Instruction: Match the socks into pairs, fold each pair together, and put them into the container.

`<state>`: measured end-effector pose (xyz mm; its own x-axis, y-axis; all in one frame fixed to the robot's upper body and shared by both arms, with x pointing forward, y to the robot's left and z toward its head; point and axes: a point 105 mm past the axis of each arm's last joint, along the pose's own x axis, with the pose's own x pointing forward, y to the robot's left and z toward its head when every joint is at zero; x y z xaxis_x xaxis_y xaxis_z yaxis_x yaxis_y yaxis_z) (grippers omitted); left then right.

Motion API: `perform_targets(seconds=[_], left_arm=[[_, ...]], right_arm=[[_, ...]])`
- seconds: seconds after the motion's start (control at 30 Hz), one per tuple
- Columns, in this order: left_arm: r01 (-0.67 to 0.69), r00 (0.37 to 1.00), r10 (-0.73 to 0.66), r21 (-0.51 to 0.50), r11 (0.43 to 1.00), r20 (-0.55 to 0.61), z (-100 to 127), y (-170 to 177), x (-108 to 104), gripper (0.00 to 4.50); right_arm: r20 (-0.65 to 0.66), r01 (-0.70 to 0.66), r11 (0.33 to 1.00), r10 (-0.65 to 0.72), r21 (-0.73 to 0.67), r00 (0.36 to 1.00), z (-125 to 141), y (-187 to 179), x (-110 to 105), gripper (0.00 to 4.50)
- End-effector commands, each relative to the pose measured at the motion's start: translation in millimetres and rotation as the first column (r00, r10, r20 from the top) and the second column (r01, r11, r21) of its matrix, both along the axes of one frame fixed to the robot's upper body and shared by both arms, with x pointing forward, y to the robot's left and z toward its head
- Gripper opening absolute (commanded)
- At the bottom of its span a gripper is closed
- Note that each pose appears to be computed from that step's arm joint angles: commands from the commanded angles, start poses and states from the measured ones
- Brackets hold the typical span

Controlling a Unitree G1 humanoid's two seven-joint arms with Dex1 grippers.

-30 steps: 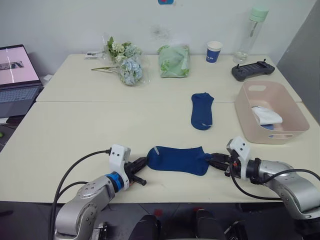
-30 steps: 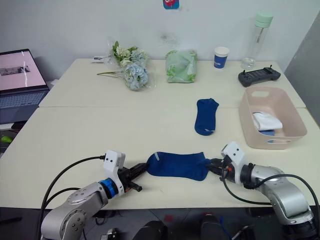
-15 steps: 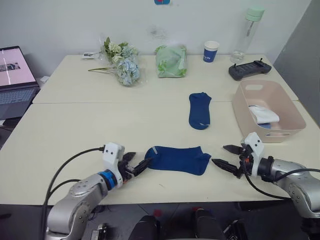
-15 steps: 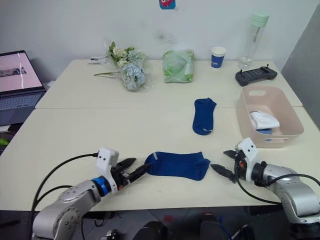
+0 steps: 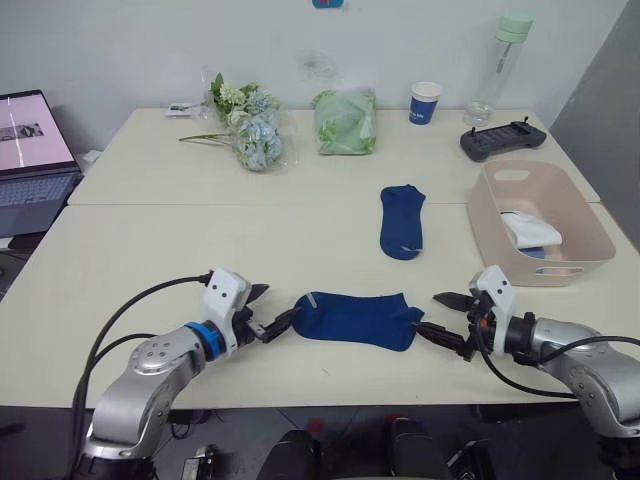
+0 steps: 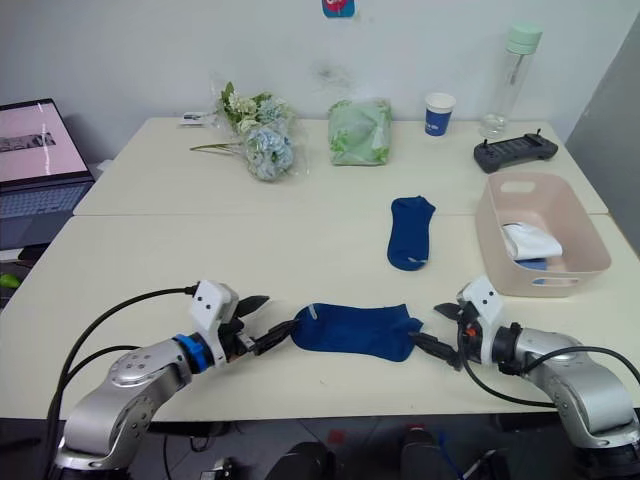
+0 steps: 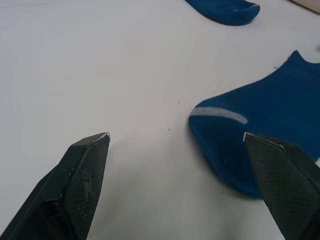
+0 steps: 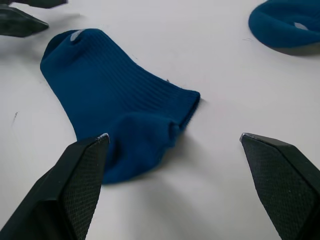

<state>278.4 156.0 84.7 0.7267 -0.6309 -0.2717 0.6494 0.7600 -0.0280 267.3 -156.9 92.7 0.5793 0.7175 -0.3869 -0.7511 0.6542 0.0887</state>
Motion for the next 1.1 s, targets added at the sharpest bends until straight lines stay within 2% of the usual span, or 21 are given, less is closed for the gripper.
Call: perform_targets(seconds=[0.03,0.07,0.13,0.4,0.43,0.53,0.67,0.77,0.83,0.87,0.93,0.97,1.1], left_arm=[[-0.004,1.0,0.004,0.014,1.0,0.007,-4,-4,8,3.83],[-0.02,1.0,0.02,0.021,1.0,0.01,-6,-3,12,3.6],[-0.039,0.999,0.039,0.033,0.999,0.013,-11,-3,17,2.94],[-0.041,0.999,0.041,-0.017,0.999,-0.024,-14,-5,7,0.36],[-0.047,0.998,0.046,-0.027,0.999,-0.034,-14,-4,5,0.04],[-0.045,0.997,0.04,-0.063,0.997,-0.065,-13,-5,-6,0.01],[-0.051,0.995,0.043,-0.084,0.995,-0.092,-14,-8,-15,0.01],[-0.091,0.993,0.085,-0.072,0.993,-0.086,-14,-4,-10,0.01],[-0.111,0.993,0.108,-0.078,0.991,-0.052,-6,-1,-4,0.01],[-0.11,0.993,0.106,-0.096,0.989,-0.046,-1,-1,-3,0.0],[-0.078,0.997,0.074,-0.133,0.988,-0.032,7,-4,-5,0.39],[-0.067,0.997,0.064,-0.14,0.988,-0.031,9,-5,-6,0.61],[-0.071,0.996,0.066,-0.103,0.992,-0.053,2,-7,-4,1.88]], right_arm=[[0.036,-0.002,1.0,0.002,0.011,0.999,5,5,6,4.1],[0.043,0.004,1.0,-0.004,0.013,0.999,4,6,8,3.92],[0.036,0.007,1.0,-0.007,0.022,0.999,1,9,10,3.2],[0.0,-0.003,1.0,0.003,0.025,1.0,-5,9,3,0.26],[-0.004,-0.001,1.0,0.001,0.029,1.0,-5,9,1,0.0],[-0.018,-0.014,1.0,0.014,0.026,1.0,-4,8,-4,0.0],[-0.019,-0.008,1.0,0.008,0.026,1.0,-2,5,0,0.0],[-0.011,-0.015,1.0,0.015,0.012,1.0,0,3,2,0.0],[0.007,-0.001,1.0,0.001,0.01,1.0,4,2,6,0.0],[0.017,0.008,1.0,-0.008,0.011,1.0,6,1,8,0.29],[0.018,0.005,1.0,-0.006,0.03,1.0,10,3,8,0.61],[0.019,0.003,1.0,-0.003,0.031,1.0,10,3,7,0.96],[0.031,-0.005,1.0,0.004,0.029,1.0,18,7,4,2.34]])
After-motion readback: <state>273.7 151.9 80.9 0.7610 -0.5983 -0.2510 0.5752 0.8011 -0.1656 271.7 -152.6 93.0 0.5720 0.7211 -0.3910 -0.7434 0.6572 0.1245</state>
